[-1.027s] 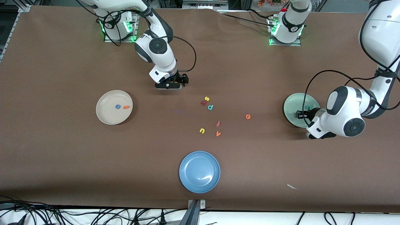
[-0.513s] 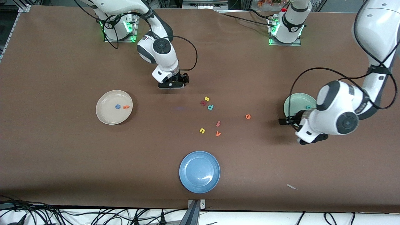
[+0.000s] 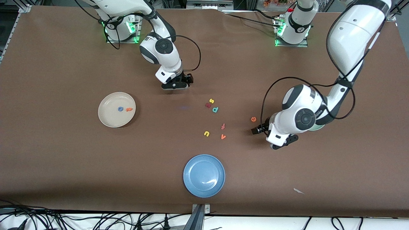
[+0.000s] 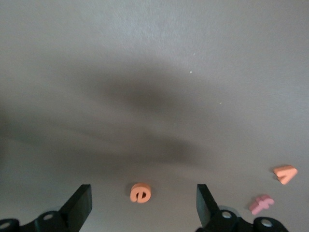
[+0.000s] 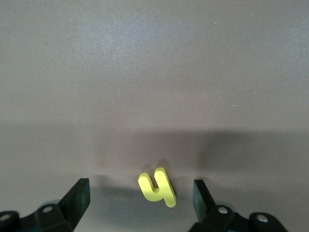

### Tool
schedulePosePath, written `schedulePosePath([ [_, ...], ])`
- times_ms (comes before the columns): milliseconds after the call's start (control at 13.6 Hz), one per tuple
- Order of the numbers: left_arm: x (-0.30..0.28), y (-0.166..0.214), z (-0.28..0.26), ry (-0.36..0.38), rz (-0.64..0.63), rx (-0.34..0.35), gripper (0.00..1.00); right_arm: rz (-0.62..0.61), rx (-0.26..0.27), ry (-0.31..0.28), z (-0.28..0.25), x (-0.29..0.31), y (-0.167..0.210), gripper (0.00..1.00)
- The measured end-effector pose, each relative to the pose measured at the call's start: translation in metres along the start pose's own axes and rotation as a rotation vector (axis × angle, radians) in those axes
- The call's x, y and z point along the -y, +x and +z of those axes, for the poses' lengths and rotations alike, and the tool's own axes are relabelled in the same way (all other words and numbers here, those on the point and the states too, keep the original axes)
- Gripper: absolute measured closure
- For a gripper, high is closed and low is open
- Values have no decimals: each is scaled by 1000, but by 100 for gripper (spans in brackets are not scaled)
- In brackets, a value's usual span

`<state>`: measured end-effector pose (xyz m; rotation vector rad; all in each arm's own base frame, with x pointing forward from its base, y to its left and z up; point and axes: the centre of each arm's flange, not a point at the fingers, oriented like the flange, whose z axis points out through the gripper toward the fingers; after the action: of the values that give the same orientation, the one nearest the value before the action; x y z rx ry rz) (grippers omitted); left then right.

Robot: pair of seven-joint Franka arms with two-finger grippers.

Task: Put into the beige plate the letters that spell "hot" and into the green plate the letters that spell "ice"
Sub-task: 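Grasp the orange e and yellow 4 with the left and right grippers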

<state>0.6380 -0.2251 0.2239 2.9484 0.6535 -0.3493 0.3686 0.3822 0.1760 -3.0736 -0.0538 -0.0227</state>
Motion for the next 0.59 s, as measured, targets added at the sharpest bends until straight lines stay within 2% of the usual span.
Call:
schedulePosePath([
  [220,-14,-12,34,45,2,-7,10,-24,-8,-7,1,0,-1,12],
  [293,-16,-15,40,55,14,-6,15,-37,-9,-12,2,0,-3,12],
  [440,-16,-20,48,69,58,6,18,-52,-9,-19,4,-2,-6,15],
  [513,-13,-21,52,78,81,14,19,-54,-8,-21,5,-2,-7,22],
  [587,-9,-21,57,86,106,22,19,-55,-7,-21,5,-2,-8,22],
])
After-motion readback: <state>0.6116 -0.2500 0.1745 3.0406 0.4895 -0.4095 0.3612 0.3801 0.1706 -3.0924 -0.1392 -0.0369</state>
